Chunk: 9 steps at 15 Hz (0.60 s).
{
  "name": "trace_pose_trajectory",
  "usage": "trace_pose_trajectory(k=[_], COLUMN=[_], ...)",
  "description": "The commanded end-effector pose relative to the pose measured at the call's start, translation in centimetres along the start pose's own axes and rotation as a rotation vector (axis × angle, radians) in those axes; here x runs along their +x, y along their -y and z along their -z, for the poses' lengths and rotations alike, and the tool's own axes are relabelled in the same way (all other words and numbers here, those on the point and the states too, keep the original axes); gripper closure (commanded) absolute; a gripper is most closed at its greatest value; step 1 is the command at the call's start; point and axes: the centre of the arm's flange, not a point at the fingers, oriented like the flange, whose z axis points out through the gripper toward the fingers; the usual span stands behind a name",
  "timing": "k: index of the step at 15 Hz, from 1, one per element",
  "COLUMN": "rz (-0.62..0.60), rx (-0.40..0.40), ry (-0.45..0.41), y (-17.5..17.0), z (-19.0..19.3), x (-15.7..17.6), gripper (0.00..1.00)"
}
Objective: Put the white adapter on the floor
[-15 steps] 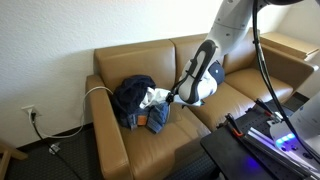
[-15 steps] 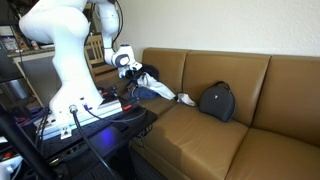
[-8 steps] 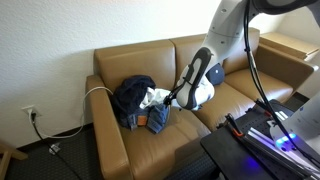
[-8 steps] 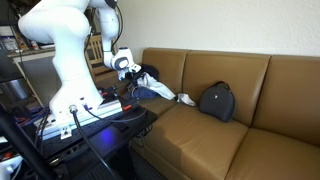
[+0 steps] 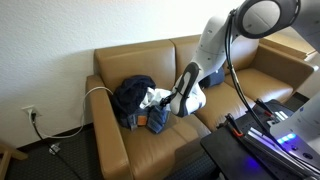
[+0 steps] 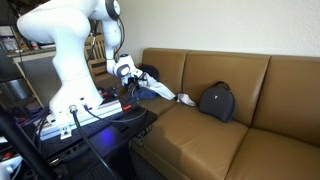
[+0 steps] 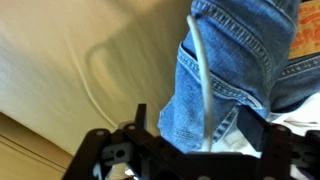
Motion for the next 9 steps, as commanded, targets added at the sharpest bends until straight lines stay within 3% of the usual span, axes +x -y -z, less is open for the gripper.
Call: trace_pose_trajectory(k=[1, 9], rz=[-0.019, -0.058], rx=[-0.015, -0.030], ry=[-0.044, 0.008], y=[-0.6, -0.6], z=[-2.6, -2.2], x=[0.5, 0.5], gripper=[0.39, 0.94])
